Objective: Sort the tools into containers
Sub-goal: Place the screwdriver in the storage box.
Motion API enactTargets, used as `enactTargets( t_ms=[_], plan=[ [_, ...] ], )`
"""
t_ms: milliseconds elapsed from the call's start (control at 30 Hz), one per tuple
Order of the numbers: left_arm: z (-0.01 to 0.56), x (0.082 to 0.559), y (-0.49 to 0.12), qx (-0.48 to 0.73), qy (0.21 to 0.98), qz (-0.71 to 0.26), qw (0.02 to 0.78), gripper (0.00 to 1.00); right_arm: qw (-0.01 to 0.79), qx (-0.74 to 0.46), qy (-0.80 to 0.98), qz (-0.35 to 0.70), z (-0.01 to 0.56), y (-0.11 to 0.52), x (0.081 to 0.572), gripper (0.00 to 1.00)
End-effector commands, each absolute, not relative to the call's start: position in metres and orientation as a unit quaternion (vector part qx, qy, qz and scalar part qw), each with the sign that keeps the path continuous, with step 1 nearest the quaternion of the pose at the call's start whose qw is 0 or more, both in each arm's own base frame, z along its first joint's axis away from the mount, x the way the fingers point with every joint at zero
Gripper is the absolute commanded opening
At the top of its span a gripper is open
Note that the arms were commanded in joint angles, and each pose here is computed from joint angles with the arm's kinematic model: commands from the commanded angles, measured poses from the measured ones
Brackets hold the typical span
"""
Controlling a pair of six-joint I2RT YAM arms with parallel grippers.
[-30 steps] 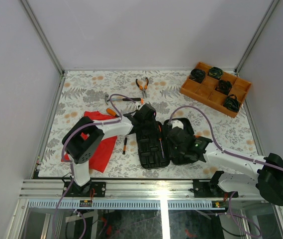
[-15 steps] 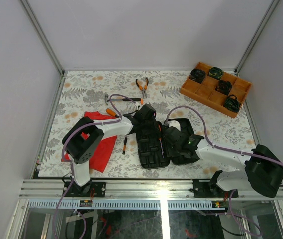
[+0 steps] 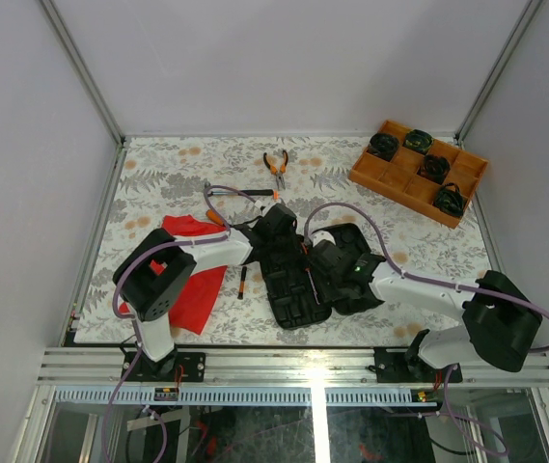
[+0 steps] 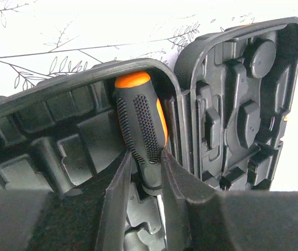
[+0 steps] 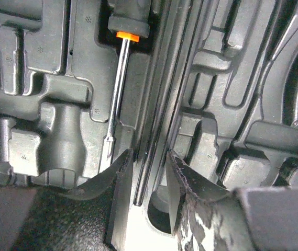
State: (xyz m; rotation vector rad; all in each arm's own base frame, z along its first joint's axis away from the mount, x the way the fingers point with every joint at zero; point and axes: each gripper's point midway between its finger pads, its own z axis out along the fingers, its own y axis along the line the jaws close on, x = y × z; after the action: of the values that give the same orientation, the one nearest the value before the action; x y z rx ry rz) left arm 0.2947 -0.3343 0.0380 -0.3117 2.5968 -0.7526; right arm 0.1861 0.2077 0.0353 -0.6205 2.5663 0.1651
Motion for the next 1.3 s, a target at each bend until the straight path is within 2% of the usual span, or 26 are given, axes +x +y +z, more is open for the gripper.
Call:
enactTargets(
  t_ms=[0,67,133,433,567,1033,1267],
  plan=[
    [0.021,0.284,-0.315,-0.115,0.947,-0.227,0.198,0.27,0.272,-0.244,0.930,0.030,0.049,0.205,0.203,0.40],
    [0.019,0.285,-0.316,-0.115,0.947,-0.225,0.197,0.28,0.287,-0.227,0.930,0.035,0.059,0.204,0.205,0.49],
    [0.018,0.285,-0.316,-0.116,0.947,-0.224,0.197,0.28,0.303,-0.207,0.929,0.037,0.070,0.201,0.206,0.53],
    [0.014,0.285,-0.313,-0.126,0.947,-0.220,0.198,0.34,0.334,-0.151,0.921,0.129,0.100,0.212,0.195,0.56],
    [0.012,0.285,-0.314,-0.129,0.946,-0.221,0.197,0.34,0.314,-0.138,0.921,0.185,0.098,0.229,0.184,0.52],
    [0.009,0.286,-0.314,-0.131,0.947,-0.219,0.197,0.31,0.276,-0.133,0.936,0.172,0.075,0.230,0.177,0.31],
    [0.008,0.285,-0.310,-0.136,0.946,-0.215,0.200,0.29,0.269,-0.127,0.940,0.168,0.072,0.230,0.177,0.26]
  ],
)
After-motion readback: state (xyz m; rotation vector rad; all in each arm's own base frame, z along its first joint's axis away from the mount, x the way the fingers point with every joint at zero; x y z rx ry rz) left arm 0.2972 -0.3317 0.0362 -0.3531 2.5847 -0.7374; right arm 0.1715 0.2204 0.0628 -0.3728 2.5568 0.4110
